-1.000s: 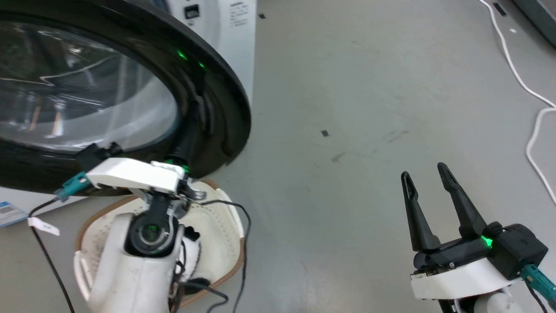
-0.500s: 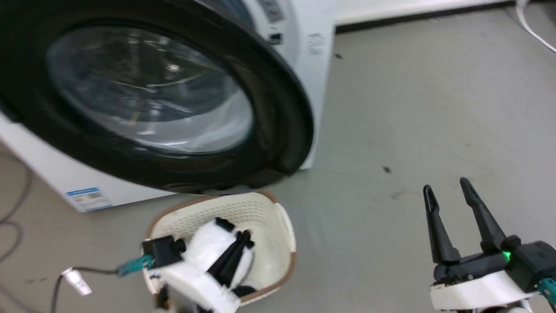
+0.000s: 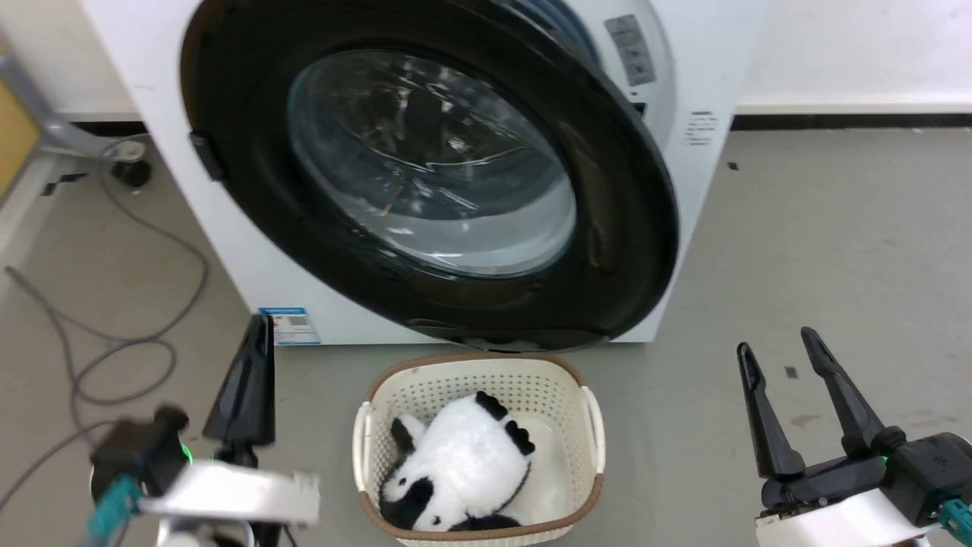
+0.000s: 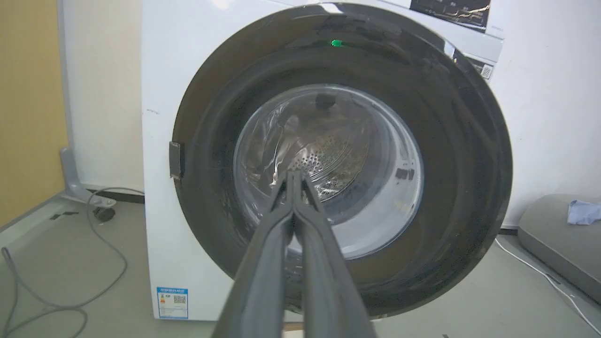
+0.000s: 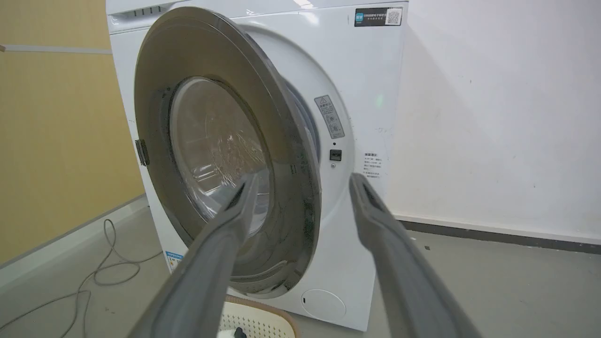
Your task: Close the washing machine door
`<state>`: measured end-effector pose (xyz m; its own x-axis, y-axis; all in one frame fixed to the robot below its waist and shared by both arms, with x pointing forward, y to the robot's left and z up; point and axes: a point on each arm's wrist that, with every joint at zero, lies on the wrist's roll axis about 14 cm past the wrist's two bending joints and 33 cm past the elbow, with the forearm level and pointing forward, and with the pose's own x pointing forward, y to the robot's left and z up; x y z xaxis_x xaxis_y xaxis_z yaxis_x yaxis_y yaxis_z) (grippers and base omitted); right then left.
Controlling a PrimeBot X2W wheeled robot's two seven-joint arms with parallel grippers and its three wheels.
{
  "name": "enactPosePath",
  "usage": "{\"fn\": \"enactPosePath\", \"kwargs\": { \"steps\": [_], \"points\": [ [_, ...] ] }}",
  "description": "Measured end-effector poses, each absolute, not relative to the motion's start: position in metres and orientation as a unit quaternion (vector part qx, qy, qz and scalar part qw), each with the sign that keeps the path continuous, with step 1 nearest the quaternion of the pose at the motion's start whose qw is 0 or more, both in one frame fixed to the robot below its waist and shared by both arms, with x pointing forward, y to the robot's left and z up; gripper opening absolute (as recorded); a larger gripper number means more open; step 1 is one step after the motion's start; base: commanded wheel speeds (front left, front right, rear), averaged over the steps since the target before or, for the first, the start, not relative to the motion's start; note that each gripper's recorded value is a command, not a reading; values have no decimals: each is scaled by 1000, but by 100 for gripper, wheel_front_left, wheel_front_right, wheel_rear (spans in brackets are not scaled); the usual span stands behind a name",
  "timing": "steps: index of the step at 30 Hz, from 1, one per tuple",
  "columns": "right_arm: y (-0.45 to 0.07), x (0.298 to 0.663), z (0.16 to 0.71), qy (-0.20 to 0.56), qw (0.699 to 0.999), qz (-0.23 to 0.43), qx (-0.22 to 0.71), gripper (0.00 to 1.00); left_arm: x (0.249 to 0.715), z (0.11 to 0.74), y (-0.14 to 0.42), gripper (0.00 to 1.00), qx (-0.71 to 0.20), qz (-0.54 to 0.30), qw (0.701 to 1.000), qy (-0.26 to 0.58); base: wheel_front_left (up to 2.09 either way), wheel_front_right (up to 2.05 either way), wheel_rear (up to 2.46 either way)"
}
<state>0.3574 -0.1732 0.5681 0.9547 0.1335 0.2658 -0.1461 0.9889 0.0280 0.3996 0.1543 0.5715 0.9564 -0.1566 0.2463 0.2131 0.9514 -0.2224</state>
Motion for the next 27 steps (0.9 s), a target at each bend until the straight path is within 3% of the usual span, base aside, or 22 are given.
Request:
{"fn": "enactPosePath", "kwargs": {
  "steps": [4, 6, 13, 14, 15, 21, 27],
  "points": [
    [-163, 360, 569, -133, 987, 91, 18, 100, 375, 570, 160, 0, -87, -72, 986, -126, 0, 0, 0],
    [-161, 362, 568, -132, 987, 96, 17, 100, 366, 558, 157, 100, -84, -69, 988, -110, 0, 0, 0],
    [-148, 366, 556, -112, 986, 121, 14, 100, 354, 534, 140, 100, -57, -88, 992, -77, 0, 0, 0],
    [-146, 366, 553, -109, 986, 126, 14, 81, 355, 533, 141, 100, -58, -84, 992, -77, 0, 0, 0],
    [-143, 367, 552, -106, 986, 131, 18, 0, 355, 533, 143, 100, -62, -78, 992, -76, 0, 0, 0],
    [-129, 380, 543, -92, 980, 175, 2, 0, 364, 531, 145, 100, -66, -69, 993, -75, 0, 0, 0],
    [-118, 418, 533, -78, 968, 235, -44, 0, 383, 526, 146, 100, -65, -68, 993, -72, 0, 0, 0]
  ]
}}
